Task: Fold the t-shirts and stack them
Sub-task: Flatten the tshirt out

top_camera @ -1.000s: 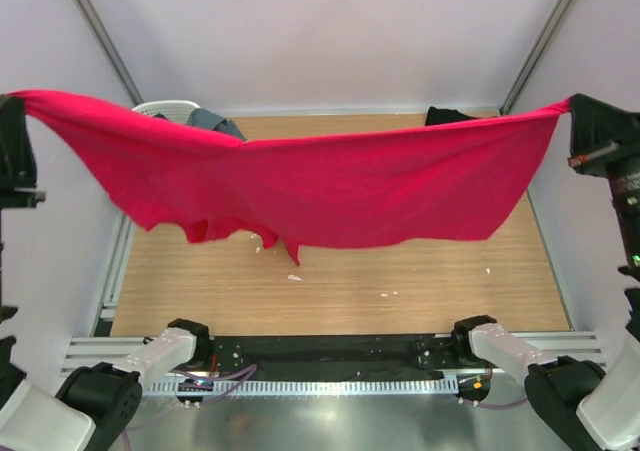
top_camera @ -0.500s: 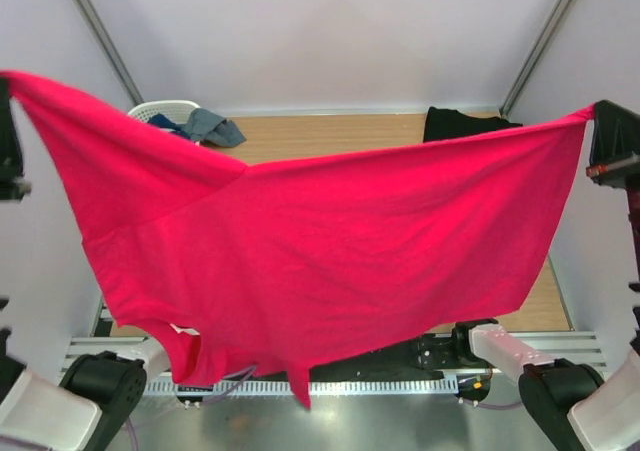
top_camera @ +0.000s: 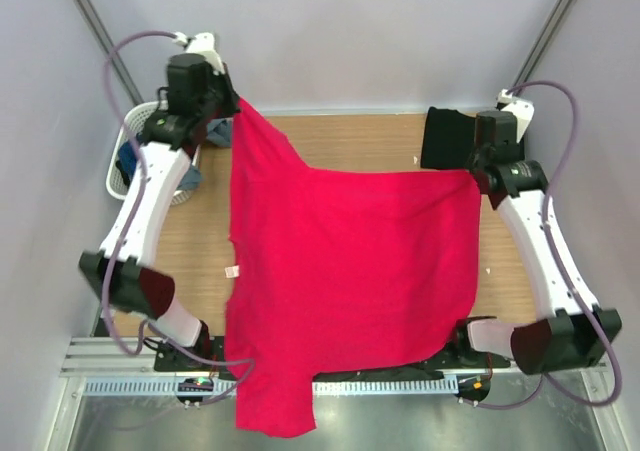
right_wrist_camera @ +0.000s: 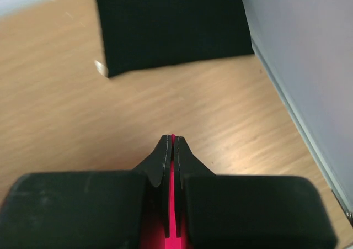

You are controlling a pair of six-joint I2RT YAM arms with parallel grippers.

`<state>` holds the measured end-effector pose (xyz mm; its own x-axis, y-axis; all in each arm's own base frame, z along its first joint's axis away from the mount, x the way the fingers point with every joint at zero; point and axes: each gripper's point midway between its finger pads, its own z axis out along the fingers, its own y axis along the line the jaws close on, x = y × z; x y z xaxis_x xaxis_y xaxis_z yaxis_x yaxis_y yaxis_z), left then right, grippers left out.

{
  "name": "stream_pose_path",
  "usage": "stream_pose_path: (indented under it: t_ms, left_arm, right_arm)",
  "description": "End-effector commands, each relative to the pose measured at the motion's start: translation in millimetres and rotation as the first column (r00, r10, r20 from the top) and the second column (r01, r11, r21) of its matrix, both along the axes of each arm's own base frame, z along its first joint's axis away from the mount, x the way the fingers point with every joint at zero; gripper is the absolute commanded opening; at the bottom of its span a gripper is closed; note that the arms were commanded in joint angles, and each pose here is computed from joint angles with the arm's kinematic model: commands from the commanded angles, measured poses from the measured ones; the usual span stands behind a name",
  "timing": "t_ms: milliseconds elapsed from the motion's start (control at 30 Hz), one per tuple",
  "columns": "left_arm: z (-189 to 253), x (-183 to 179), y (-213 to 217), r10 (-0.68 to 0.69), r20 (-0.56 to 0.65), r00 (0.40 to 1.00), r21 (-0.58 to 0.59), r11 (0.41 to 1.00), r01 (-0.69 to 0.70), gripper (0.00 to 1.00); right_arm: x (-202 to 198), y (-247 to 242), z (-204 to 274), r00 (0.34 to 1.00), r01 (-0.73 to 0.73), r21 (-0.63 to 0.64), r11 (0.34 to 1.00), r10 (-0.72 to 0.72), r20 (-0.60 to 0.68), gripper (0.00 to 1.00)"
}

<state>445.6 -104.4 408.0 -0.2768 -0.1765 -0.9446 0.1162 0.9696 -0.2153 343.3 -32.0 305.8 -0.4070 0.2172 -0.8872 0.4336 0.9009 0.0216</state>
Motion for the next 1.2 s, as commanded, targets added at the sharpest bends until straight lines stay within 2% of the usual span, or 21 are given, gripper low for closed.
stream_pose_path:
  t_ms: [0, 133, 167, 233, 267, 300, 400, 467, 500, 533, 600, 733, 933, 1167]
  left_arm:
    - [3, 32, -6, 0.004, 0.086, 0.996, -0.030, 1.000, -0.002, 0.00]
    - [-59, 86, -13, 0.026, 0.002, 1.000, 0.006, 1.000, -0.026, 0.00]
    - [-88, 105, -16, 0.031, -0.043, 0.999, 0.018, 0.999, -0.030, 0.00]
    - [-95, 125, -23, 0.024, -0.041, 0.999, 0.014, 1.000, -0.023, 0.00]
    - [-125, 140, -27, 0.024, -0.087, 0.996, 0.023, 0.999, -0.022, 0.00]
    - [-115, 150, -28, 0.025, -0.059, 0.998, 0.015, 1.000, -0.024, 0.00]
    - [-146, 174, -34, 0.023, -0.088, 0.996, 0.028, 0.999, -0.020, 0.00]
    - [-144, 188, -35, 0.020, -0.063, 0.998, 0.035, 0.999, -0.018, 0.00]
    - [-162, 196, -34, 0.022, -0.086, 0.996, 0.041, 0.999, -0.018, 0.00]
    - [-152, 201, -37, 0.011, -0.060, 0.998, 0.026, 1.000, -0.009, 0.00]
    - [-165, 213, -34, 0.015, -0.058, 0.998, 0.013, 1.000, -0.014, 0.00]
    - [-168, 228, -36, -0.007, -0.028, 1.000, -0.004, 1.000, 0.007, 0.00]
    - [-160, 241, -45, -0.053, 0.049, 0.997, -0.008, 0.999, 0.054, 0.00]
    - [-162, 243, -72, -0.174, 0.093, 0.980, -0.058, 0.982, 0.180, 0.00]
  right_arm:
    - [25, -32, -6, 0.979, 0.163, 0.020, 0.986, -0.164, 0.117, 0.01]
    - [69, -55, -66, 0.978, 0.205, 0.007, 0.979, -0.205, 0.030, 0.01]
    - [80, -58, -70, 0.979, 0.204, 0.004, 0.979, -0.204, 0.030, 0.01]
    - [113, -63, -92, 0.984, 0.176, 0.005, 0.984, -0.176, -0.001, 0.01]
    - [124, -63, -101, 0.986, 0.169, 0.005, 0.986, -0.169, -0.014, 0.01]
    - [136, -62, -108, 0.988, 0.151, 0.014, 0.988, -0.151, -0.017, 0.01]
    - [171, -66, -135, 0.992, 0.125, 0.022, 0.992, -0.124, -0.037, 0.01]
    - [190, -68, -143, 0.994, 0.108, 0.051, 0.993, -0.107, -0.021, 0.01]
    - [200, -70, -162, 0.994, 0.108, 0.061, 0.992, -0.106, -0.041, 0.01]
    - [213, -72, -155, 0.995, 0.097, 0.077, 0.992, -0.096, -0.012, 0.01]
    - [227, -77, -175, 0.995, 0.093, 0.086, 0.992, -0.091, -0.032, 0.01]
    - [257, -79, -167, 0.998, 0.062, 0.085, 0.995, -0.063, 0.010, 0.01]
    - [274, -83, -163, 0.998, 0.060, 0.065, 0.996, -0.062, 0.033, 0.01]
    - [277, -81, -168, 0.999, 0.034, 0.065, 0.997, -0.036, 0.024, 0.01]
